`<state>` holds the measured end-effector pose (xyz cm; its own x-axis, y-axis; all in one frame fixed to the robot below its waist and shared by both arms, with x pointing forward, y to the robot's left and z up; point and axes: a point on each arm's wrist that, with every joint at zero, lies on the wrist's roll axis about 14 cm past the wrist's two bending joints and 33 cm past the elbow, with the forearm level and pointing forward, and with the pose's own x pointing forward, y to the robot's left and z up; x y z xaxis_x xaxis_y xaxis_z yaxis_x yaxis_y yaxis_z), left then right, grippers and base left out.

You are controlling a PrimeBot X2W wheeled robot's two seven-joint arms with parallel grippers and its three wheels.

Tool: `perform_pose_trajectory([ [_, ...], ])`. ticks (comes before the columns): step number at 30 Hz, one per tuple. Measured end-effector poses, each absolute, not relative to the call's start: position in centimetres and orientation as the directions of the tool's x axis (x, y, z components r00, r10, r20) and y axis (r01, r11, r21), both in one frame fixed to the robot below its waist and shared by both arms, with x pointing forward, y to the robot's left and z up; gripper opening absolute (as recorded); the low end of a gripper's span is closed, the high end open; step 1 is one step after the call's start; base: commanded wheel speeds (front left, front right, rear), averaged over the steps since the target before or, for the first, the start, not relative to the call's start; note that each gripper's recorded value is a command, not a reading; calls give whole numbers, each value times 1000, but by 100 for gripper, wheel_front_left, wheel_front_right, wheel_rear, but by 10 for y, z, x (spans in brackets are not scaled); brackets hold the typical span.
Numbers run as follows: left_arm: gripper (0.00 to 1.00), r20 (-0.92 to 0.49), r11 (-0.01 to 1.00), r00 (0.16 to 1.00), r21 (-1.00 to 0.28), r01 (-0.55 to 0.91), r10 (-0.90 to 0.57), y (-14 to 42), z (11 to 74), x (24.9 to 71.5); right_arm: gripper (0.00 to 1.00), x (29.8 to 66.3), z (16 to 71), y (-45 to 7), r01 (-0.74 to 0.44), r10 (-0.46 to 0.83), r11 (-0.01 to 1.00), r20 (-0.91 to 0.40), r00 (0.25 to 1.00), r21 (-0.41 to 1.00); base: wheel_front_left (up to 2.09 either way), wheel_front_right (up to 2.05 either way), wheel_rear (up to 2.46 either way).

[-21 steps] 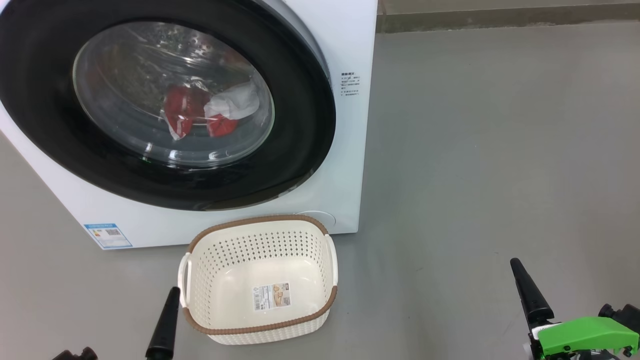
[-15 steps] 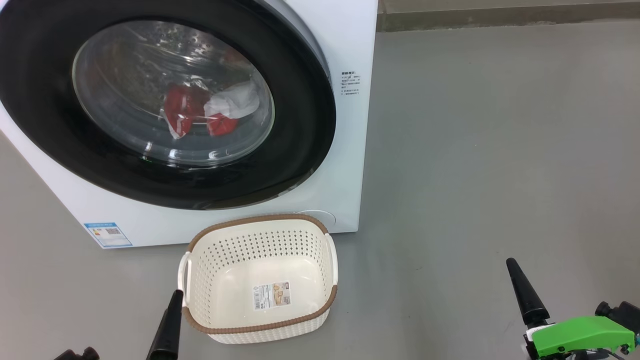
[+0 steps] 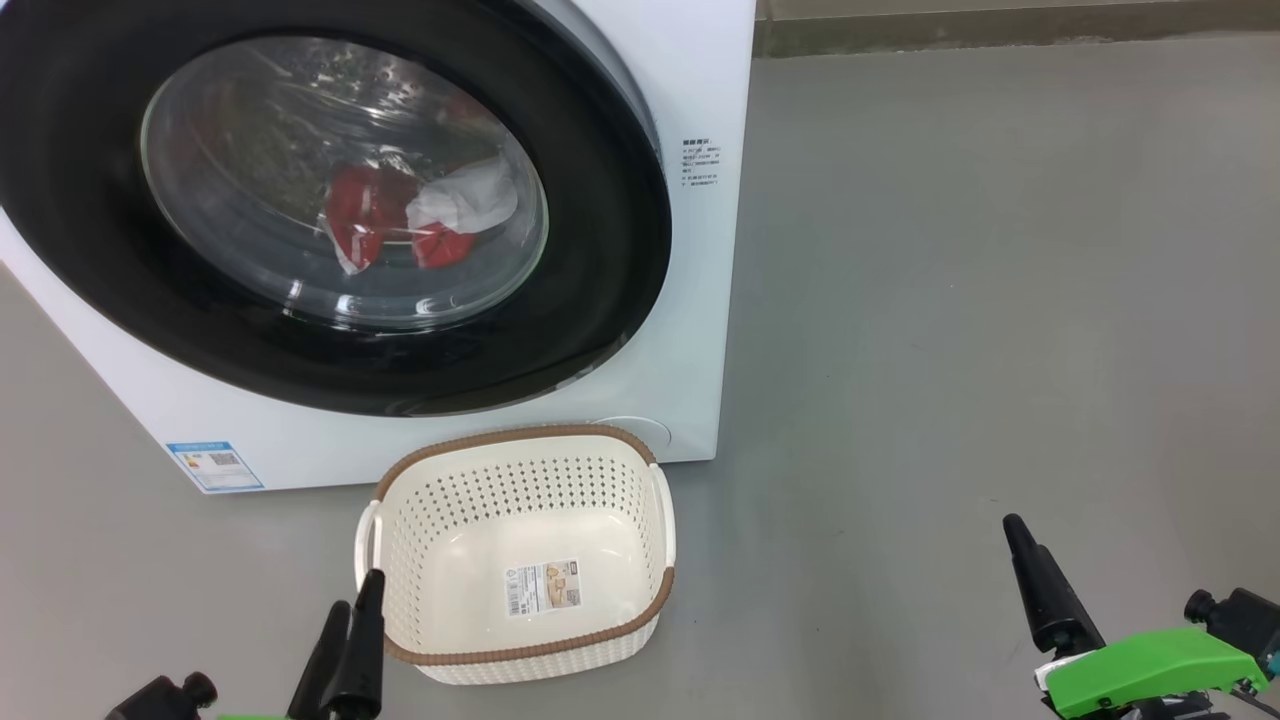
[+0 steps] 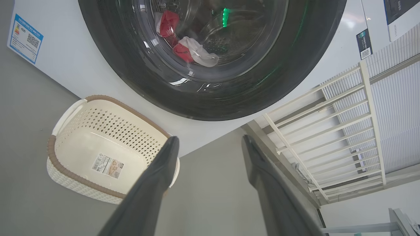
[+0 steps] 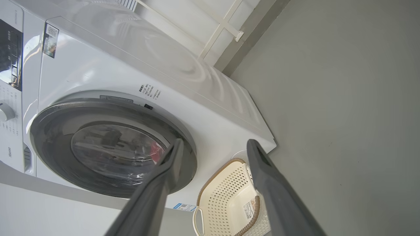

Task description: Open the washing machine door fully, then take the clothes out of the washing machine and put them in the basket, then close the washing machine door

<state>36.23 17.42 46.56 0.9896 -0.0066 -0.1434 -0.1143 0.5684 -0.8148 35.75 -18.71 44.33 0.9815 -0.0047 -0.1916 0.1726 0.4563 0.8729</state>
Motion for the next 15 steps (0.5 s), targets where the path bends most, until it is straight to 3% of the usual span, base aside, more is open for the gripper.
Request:
perform_pose_trajectory([
  [15, 100, -130, 718, 992, -690, -92, 2, 172, 468, 358, 100, 355, 445, -185, 137, 8, 592, -176, 984, 794, 0, 0, 0],
])
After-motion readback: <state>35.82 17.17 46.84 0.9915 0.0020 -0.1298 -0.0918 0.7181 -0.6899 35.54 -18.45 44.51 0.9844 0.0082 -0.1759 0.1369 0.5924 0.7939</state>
